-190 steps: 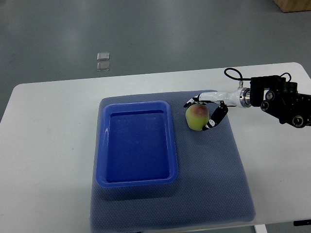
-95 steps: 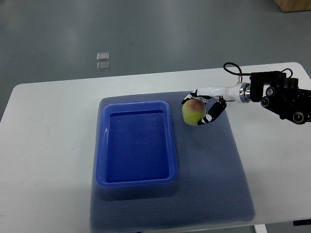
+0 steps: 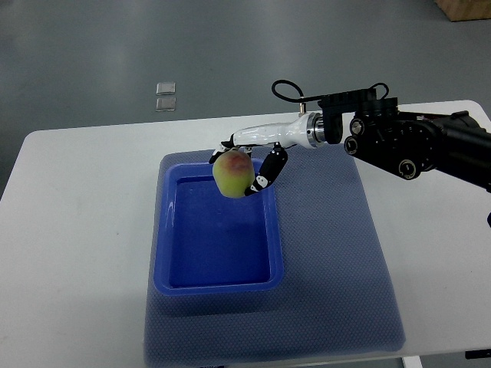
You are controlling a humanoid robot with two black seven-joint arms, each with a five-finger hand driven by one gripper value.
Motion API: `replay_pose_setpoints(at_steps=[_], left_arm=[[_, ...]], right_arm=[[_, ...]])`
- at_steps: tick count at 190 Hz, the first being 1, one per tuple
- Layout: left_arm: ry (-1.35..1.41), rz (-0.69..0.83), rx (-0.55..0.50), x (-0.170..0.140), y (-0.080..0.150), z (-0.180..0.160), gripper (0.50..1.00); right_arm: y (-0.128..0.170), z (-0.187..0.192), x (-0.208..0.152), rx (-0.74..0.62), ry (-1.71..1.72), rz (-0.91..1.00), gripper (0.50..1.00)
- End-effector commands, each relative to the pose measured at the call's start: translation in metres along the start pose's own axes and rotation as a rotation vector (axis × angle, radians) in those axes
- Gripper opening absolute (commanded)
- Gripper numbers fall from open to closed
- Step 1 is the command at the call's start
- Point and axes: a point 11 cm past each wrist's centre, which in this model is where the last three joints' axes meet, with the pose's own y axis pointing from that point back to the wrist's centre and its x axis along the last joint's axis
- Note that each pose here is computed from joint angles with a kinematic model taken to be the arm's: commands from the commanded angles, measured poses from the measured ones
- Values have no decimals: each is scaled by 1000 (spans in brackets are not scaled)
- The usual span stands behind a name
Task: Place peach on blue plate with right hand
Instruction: 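Lift the peach and carry it over the blue tray, lowering it in, then open the right hand to release the peach in the tray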
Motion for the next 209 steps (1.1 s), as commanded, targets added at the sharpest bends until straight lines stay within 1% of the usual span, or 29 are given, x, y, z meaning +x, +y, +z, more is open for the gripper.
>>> replay_pose_setpoints(at_steps=[1, 45, 67, 71, 79, 86, 87, 88, 89, 90, 91, 92, 93, 94, 95, 96, 97, 98, 101, 102, 103, 104, 105, 106, 112, 123, 127, 177, 209], left_arm=[[2, 1, 0, 0, 0, 0, 1000], [2, 1, 0, 1, 0, -1, 1000], [2, 1, 0, 1, 0, -1, 1000], [2, 1, 1, 1, 0, -1, 1000], [2, 1, 0, 0, 0, 0, 1000], [2, 1, 1, 1, 0, -1, 1000], [2, 1, 1, 1, 0, -1, 1000], [1, 1, 2, 1, 0, -1, 1000], [1, 1, 2, 1, 0, -1, 1000], [0, 1, 0, 1, 0, 0, 1000], [0, 1, 0, 1, 0, 0, 1000], [1, 1, 2, 1, 0, -1, 1000], [1, 1, 2, 1, 0, -1, 1000], [0, 1, 0, 1, 0, 0, 1000], [0, 1, 0, 1, 0, 0, 1000], [1, 1, 2, 1, 0, -1, 1000], [1, 1, 2, 1, 0, -1, 1000], [1, 1, 2, 1, 0, -1, 1000], [0, 1, 0, 1, 0, 0, 1000], [1, 1, 2, 1, 0, -1, 1000], [1, 1, 2, 1, 0, -1, 1000], [0, 1, -1, 1, 0, 0, 1000], [0, 1, -1, 1, 0, 0, 1000], [1, 1, 2, 1, 0, -1, 1000], [0, 1, 0, 1, 0, 0, 1000], [1, 1, 2, 1, 0, -1, 1000], [1, 1, 2, 1, 0, -1, 1000], [1, 1, 2, 1, 0, -1, 1000], [0, 1, 0, 1, 0, 0, 1000]], right_arm=[[-20, -17, -11, 19, 55, -61, 500], [-43, -25, -39, 14, 84, -140, 500], [-46, -26, -41, 15, 94, -131, 500], [-46, -26, -40, 13, 95, -130, 511], [-46, -25, -41, 13, 95, -131, 554], [-46, -25, -41, 10, 94, -132, 617], [-46, -25, -41, 10, 94, -132, 617], [-46, -25, -41, 8, 93, -133, 643], [-46, -25, -41, 8, 93, -133, 643], [-46, -25, -41, 8, 92, -134, 674], [-46, -25, -41, 8, 92, -134, 674], [-46, -25, -41, 6, 92, -136, 700], [-46, -25, -41, 6, 92, -136, 701], [-46, -25, -41, 6, 91, -137, 733], [-46, -25, -41, 6, 91, -137, 733], [-46, -25, -41, 6, 91, -137, 766], [-46, -25, -41, 6, 91, -137, 766], [-46, -24, -41, 5, 91, -137, 792], [-46, -24, -41, 3, 91, -137, 811], [-46, -24, -41, 2, 91, -137, 831], [-46, -24, -41, 2, 91, -137, 832], [-46, -24, -41, 1, 90, -137, 848], [-46, -24, -41, 1, 90, -137, 848], [-46, -24, -41, 0, 88, -138, 866], [-46, -23, -41, -6, 86, -140, 895], [-46, -23, -42, -16, 82, -141, 903], [-46, -23, -42, -17, 80, -142, 928], [-46, -29, -35, 24, -1, -116, 930], [-39, -38, -8, 101, -176, -1, 930]])
